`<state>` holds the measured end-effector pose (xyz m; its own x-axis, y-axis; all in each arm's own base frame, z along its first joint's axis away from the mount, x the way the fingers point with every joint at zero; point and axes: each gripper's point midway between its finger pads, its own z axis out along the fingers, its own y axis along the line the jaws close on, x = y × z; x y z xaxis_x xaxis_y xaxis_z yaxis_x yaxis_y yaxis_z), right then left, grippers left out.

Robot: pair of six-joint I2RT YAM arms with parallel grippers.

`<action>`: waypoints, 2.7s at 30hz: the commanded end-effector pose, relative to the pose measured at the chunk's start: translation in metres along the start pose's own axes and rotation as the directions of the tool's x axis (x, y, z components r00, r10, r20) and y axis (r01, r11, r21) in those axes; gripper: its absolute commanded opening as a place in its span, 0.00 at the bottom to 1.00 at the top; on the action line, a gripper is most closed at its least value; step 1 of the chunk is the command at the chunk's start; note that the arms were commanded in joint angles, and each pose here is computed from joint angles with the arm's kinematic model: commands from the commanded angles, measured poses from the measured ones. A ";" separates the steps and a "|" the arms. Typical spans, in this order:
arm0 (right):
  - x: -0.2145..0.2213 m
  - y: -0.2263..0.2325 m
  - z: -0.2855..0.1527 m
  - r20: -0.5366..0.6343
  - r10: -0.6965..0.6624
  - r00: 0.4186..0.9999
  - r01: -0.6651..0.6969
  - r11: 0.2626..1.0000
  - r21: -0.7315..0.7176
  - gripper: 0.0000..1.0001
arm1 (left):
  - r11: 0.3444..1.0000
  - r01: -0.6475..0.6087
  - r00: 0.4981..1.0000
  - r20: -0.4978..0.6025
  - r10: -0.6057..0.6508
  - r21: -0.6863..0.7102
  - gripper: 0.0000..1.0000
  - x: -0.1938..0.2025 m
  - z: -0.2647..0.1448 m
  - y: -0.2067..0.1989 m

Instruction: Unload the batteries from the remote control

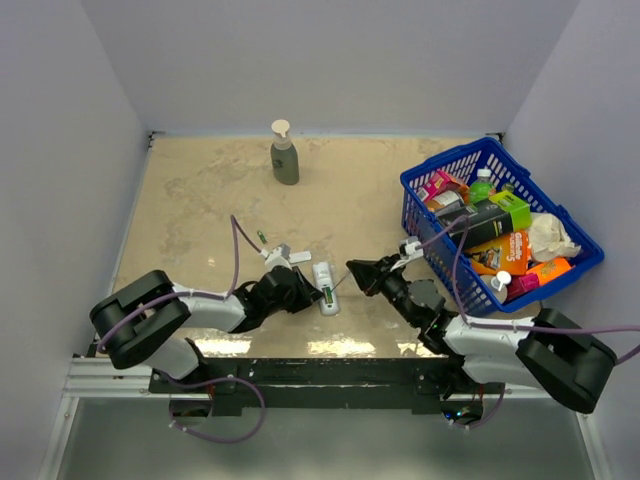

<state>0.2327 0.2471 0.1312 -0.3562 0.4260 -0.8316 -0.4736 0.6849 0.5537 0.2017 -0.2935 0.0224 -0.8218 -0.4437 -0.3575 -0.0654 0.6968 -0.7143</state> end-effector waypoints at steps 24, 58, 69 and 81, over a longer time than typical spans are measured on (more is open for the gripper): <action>0.049 0.017 0.018 -0.301 -0.163 0.940 0.136 0.985 -0.106 0.00 | 0.996 -0.042 0.999 -0.030 0.045 0.081 0.36 0.024 -0.041 -0.064; 0.089 -0.032 -0.034 -0.299 0.219 0.929 -0.199 0.975 0.098 0.00 | 0.998 -0.059 0.996 -0.070 0.060 0.015 0.33 -0.001 -0.016 -0.016; 0.089 -0.034 -0.039 -0.291 0.243 0.925 -0.230 0.970 0.081 0.00 | 0.997 -0.072 0.993 -0.094 0.071 -0.013 0.28 0.005 0.001 -0.008; 0.094 -0.042 -0.032 -0.322 0.345 0.882 -0.337 0.938 0.084 0.00 | 0.995 -0.080 0.993 -0.088 0.075 -0.054 0.06 0.003 -0.002 0.000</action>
<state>0.2554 0.2443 0.1207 -0.4132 0.5597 -0.7183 -0.4550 0.5564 0.6953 0.1899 -0.2952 0.0229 -0.8865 -0.3393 -0.3146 -0.0431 0.7376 -0.6739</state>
